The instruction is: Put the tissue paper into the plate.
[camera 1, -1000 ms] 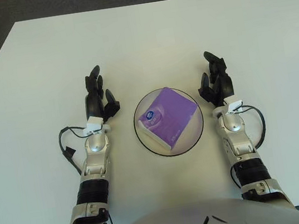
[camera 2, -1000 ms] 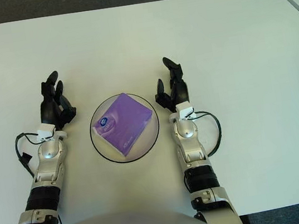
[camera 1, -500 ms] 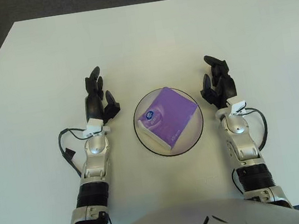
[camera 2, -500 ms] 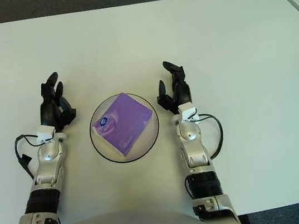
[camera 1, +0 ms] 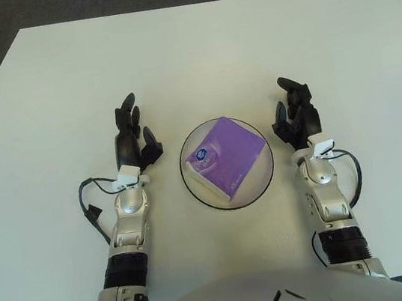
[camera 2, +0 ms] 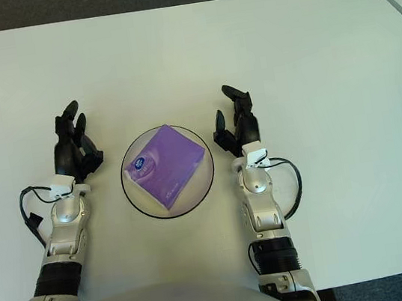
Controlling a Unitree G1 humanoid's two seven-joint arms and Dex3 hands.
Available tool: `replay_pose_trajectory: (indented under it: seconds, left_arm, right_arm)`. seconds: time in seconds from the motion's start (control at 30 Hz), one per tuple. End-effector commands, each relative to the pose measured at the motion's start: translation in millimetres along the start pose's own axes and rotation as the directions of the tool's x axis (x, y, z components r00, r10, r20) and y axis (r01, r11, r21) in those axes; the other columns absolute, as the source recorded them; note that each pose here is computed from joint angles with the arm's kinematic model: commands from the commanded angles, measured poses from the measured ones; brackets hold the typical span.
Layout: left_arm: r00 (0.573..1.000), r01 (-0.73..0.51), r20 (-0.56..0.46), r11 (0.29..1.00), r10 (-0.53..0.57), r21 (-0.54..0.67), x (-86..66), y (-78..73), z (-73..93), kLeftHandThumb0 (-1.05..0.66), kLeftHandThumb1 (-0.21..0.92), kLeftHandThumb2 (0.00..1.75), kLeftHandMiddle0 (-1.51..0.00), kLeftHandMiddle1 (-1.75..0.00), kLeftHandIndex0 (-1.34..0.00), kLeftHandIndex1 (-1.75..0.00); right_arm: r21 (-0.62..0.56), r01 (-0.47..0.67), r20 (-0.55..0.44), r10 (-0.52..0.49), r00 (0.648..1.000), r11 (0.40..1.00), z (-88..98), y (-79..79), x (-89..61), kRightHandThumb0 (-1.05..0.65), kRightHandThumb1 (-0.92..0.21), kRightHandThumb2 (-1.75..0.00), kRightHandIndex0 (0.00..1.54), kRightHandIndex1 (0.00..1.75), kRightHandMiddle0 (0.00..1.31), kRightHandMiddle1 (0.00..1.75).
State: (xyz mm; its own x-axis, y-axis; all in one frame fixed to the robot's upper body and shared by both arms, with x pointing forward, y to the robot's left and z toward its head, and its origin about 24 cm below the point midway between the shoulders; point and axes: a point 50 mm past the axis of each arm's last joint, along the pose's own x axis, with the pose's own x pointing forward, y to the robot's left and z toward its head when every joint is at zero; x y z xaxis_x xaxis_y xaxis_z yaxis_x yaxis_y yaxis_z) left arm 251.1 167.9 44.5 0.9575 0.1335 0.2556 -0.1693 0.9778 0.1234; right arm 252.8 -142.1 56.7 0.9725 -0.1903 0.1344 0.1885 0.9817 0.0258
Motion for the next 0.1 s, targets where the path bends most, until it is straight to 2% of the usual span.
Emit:
replay_pose_trajectory:
  seconds: [0.0, 0.07]
  left_arm:
    - [0.983, 0.009, -0.182, 1.000, -0.005, 0.021, -32.3, -1.2, -32.6, -0.80, 0.92, 0.99, -0.37, -0.02, 0.00, -0.62]
    - [0.984, 0.007, -0.179, 1.000, -0.004, 0.019, -32.6, -1.3, -32.2, -0.79, 0.92, 0.99, -0.37, -0.02, 0.00, -0.63]
  right_arm:
    - [-0.007, 0.018, -0.124, -0.018, 0.992, 1.000, -21.5, -6.1, -12.5, -0.59, -0.92, -0.79, 0.42, 0.04, 0.00, 0.79]
    - [-0.006, 0.017, -0.123, -0.018, 0.992, 1.000, -21.3, -6.1, -12.8, -0.60, -0.92, -0.80, 0.42, 0.04, 0.00, 0.79]
